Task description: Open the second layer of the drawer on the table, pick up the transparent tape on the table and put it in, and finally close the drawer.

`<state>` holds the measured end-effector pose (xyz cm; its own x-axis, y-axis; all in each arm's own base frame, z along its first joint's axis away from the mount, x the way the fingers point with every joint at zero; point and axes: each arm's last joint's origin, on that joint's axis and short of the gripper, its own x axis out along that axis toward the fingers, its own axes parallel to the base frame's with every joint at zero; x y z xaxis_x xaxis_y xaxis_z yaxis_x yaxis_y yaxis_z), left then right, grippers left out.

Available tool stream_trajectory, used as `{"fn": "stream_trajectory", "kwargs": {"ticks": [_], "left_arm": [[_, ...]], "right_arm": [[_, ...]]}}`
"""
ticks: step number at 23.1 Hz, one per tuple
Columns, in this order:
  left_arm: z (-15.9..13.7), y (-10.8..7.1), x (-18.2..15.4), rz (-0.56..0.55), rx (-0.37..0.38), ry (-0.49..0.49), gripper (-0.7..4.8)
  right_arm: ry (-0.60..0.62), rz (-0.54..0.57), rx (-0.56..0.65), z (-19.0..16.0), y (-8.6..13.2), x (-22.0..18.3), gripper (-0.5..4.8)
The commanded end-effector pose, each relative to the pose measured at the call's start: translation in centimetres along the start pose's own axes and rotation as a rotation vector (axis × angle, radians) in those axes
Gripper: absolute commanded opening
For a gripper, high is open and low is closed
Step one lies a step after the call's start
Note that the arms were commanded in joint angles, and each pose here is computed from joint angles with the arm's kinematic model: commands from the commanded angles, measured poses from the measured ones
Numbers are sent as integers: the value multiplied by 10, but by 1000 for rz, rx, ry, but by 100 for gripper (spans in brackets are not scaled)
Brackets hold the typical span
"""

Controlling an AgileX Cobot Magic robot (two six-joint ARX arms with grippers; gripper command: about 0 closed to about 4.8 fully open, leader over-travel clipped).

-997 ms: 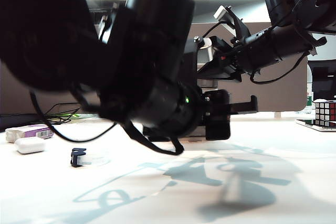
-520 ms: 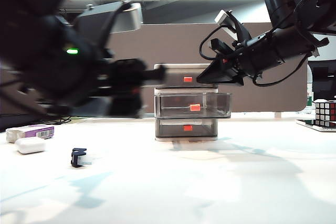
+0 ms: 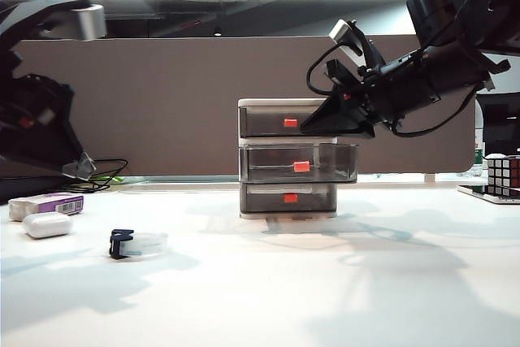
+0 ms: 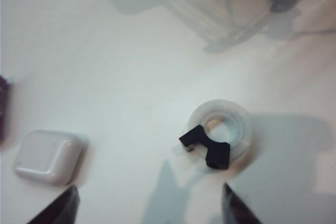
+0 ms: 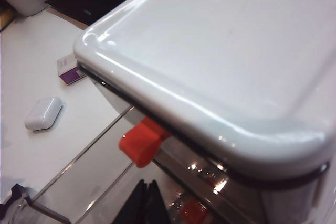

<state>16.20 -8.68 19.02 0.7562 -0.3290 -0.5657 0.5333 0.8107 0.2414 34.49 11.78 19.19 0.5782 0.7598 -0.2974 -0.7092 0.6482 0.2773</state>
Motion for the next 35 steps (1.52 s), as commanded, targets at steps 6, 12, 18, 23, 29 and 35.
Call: {"fn": "stream_trajectory", "kwargs": {"ticks": [6,12,18,23,29,35], "left_arm": [[-19,45,23,-315,-48,-104,444],[-34,43,56,-429,-62,-80,446],[-34,47,82,-479,-25,-67,466],[-31,51,98,-526,1,-73,466],[-36,47,102,-565,13,-57,452],[-33,30,105,-546,166,-14,452]], "right_arm": [[-1,7,-2,2,1,0,-5],[7,12,4,1,1,0,-5],[18,21,10,0,1,0,-5],[18,20,10,0,1,0,-5],[18,20,6,0,1,0,-5],[18,19,6,0,1,0,-5]]}}
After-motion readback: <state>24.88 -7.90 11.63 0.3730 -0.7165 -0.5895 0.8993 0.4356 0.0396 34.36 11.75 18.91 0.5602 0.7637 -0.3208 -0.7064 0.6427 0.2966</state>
